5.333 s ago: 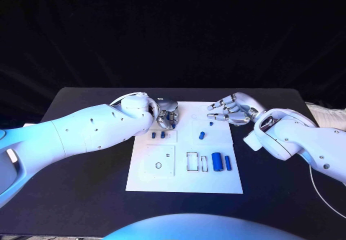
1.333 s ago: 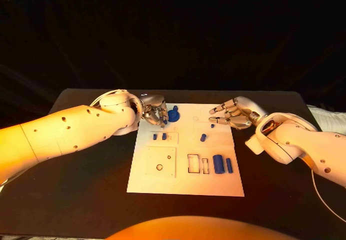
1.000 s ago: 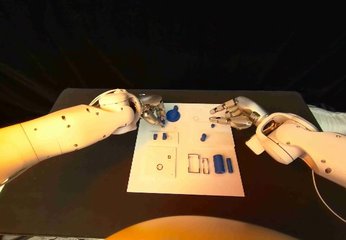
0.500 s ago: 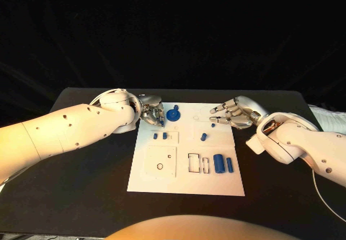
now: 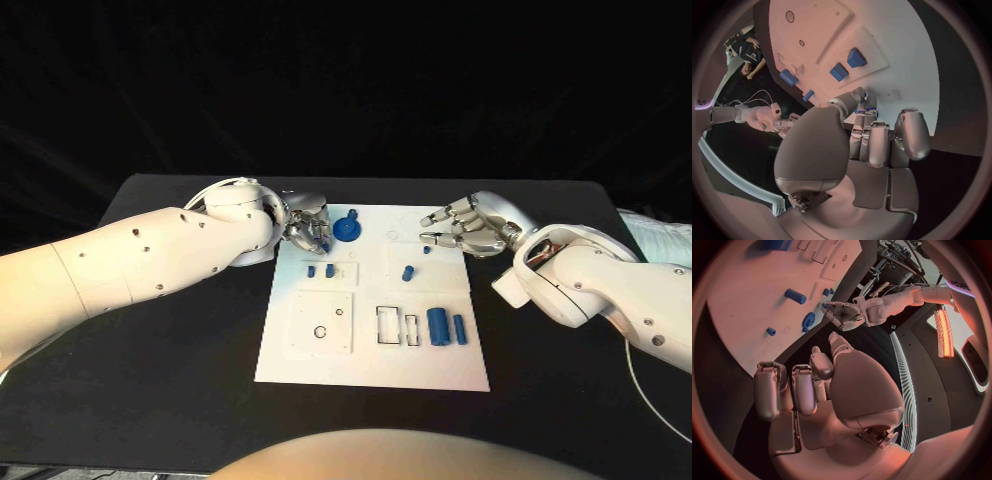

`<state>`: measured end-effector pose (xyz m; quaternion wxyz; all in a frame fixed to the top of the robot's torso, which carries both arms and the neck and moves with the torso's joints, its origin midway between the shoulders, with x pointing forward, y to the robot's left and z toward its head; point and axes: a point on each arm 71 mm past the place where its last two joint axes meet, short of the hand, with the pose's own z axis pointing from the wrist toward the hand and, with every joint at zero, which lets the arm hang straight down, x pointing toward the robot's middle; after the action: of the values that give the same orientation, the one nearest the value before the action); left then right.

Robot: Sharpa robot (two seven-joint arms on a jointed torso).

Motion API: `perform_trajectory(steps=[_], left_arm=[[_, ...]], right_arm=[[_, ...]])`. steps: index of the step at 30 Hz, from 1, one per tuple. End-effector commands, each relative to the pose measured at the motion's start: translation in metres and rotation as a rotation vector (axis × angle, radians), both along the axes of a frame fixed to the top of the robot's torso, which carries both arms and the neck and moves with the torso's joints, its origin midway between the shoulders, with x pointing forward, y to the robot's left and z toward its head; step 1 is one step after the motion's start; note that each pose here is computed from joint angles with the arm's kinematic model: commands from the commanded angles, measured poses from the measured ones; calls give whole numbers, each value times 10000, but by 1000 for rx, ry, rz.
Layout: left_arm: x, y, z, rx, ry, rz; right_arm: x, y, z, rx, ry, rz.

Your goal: Assemble the parts on the task board

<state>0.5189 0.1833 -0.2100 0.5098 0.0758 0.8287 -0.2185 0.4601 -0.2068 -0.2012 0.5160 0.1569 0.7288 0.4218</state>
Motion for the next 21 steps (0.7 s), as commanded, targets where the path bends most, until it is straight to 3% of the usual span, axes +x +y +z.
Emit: perform_trajectory(steps=[1,21], left_arm=[[-7,-14,-19,21,17,-11],[0,-9,-36,31,16,-13]], right_arm=[[-11,19,-2,0,0,18],[-11,21,-1,0,0,19]])
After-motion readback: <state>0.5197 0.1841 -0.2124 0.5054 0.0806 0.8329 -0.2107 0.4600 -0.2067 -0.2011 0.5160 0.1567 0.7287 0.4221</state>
